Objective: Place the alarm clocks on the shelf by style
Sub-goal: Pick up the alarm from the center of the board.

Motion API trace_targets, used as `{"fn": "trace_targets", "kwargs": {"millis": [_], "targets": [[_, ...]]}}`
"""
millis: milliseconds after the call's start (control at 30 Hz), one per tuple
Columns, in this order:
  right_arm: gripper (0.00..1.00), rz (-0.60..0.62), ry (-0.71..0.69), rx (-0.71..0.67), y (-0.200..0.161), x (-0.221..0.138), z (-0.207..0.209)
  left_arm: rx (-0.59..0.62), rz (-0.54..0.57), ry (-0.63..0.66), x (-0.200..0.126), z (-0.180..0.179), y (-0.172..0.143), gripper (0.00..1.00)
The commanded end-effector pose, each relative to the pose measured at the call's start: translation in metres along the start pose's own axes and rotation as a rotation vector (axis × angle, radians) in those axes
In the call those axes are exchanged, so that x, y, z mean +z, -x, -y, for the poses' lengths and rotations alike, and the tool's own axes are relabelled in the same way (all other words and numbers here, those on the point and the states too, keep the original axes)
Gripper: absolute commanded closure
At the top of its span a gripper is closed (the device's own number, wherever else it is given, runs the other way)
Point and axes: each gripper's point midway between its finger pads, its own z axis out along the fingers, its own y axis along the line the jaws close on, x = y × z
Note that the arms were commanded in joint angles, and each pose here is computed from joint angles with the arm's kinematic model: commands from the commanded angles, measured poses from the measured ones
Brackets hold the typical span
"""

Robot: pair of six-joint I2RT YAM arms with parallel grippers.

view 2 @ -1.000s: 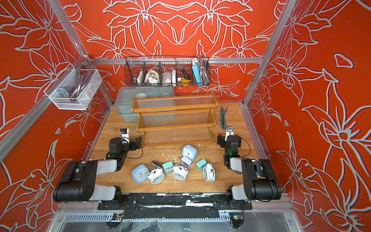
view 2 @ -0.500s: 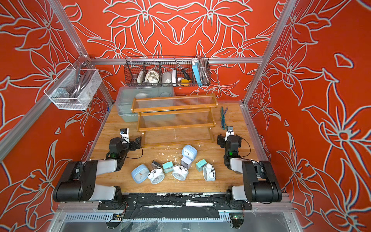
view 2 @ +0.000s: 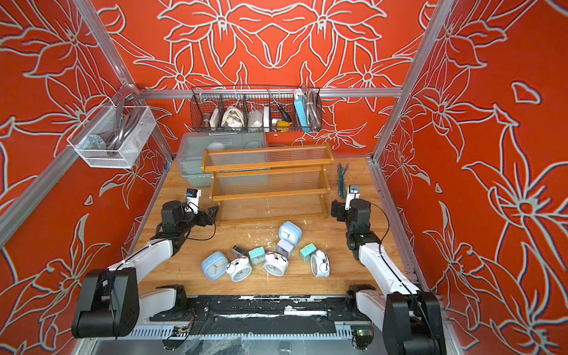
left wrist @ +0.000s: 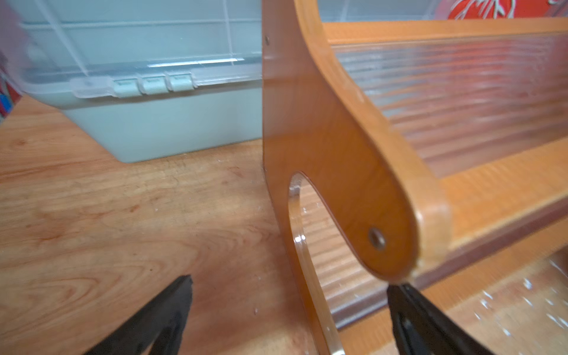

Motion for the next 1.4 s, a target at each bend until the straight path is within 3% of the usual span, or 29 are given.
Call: {"fn": "trace_targets", "kwargs": {"millis": [0,233,400,533,833,1133,1367], "targets": [[0.0,-0.079,0.127,-0.031,-0.002,-0.016,-0.029,-0.008,-0.118,-0.127,-0.01,0.018,-0.014,0.02],[0.0,-0.094,0.279,-0.06,0.007,-0.042,-0.066,0.065,-0.239,-0.344,-0.034,0.054,-0.012,0.02],[0.0,-0.137,0.407,-0.063,0.003,-0.056,-0.094,0.154,-0.337,-0.54,-0.069,0.085,-0.018,0.02],[0.0,-0.161,0.49,-0.069,0.0,-0.067,-0.114,0.152,-0.4,-0.649,-0.095,0.106,-0.021,0.02],[0.0,-0.125,0.604,-0.072,0.008,-0.09,-0.138,0.329,-0.601,-0.665,-0.101,0.148,-0.042,0.03],[0.0,-0.092,0.591,-0.069,0.013,-0.103,-0.131,0.569,-0.672,-0.637,-0.081,0.192,-0.058,0.04],[0.0,-0.089,0.578,-0.062,0.008,-0.108,-0.126,0.679,-0.739,-0.61,-0.058,0.22,-0.074,0.09]]}}
